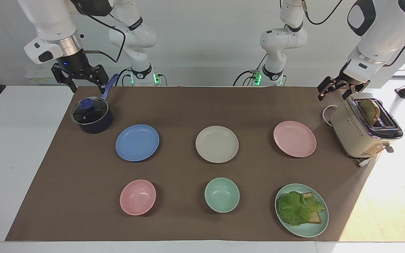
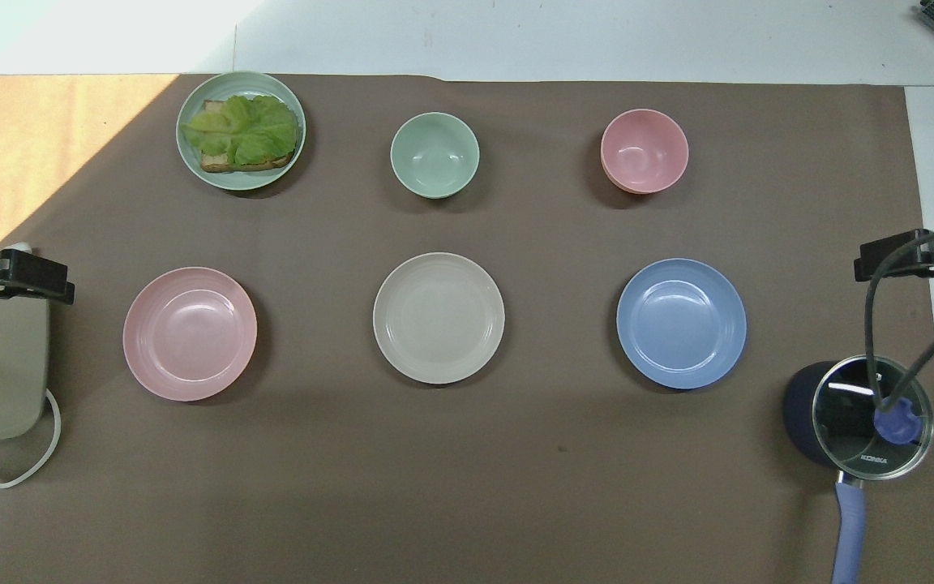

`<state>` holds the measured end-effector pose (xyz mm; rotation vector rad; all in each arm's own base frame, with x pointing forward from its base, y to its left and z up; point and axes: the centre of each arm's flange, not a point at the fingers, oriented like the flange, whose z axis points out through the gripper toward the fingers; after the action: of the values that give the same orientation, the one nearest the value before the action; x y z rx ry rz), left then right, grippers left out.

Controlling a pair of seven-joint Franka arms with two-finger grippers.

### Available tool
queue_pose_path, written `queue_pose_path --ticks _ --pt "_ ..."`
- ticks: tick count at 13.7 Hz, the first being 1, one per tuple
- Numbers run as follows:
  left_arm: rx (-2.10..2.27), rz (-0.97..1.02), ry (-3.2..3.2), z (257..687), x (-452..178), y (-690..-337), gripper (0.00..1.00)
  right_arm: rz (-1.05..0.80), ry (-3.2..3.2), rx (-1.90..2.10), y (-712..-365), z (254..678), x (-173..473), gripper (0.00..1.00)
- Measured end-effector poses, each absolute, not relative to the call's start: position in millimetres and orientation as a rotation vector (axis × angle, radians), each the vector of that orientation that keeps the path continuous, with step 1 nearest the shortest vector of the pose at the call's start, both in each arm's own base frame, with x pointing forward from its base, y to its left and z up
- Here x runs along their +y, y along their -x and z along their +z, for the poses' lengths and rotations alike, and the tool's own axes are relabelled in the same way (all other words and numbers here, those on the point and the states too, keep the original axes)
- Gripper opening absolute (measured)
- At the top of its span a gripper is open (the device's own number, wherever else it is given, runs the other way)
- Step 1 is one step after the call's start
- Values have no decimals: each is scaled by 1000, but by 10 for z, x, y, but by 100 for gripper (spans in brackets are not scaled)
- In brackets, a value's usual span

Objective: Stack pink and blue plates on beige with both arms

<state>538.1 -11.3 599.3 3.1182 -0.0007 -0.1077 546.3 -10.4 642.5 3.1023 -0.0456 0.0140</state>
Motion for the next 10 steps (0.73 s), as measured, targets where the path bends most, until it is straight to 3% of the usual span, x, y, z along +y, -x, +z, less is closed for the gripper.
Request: queue_pose_path --ticks 10 --pt "-1 -121 -3118 5956 -114 -5366 100 14 -3102 -46 -5463 6425 -104 100"
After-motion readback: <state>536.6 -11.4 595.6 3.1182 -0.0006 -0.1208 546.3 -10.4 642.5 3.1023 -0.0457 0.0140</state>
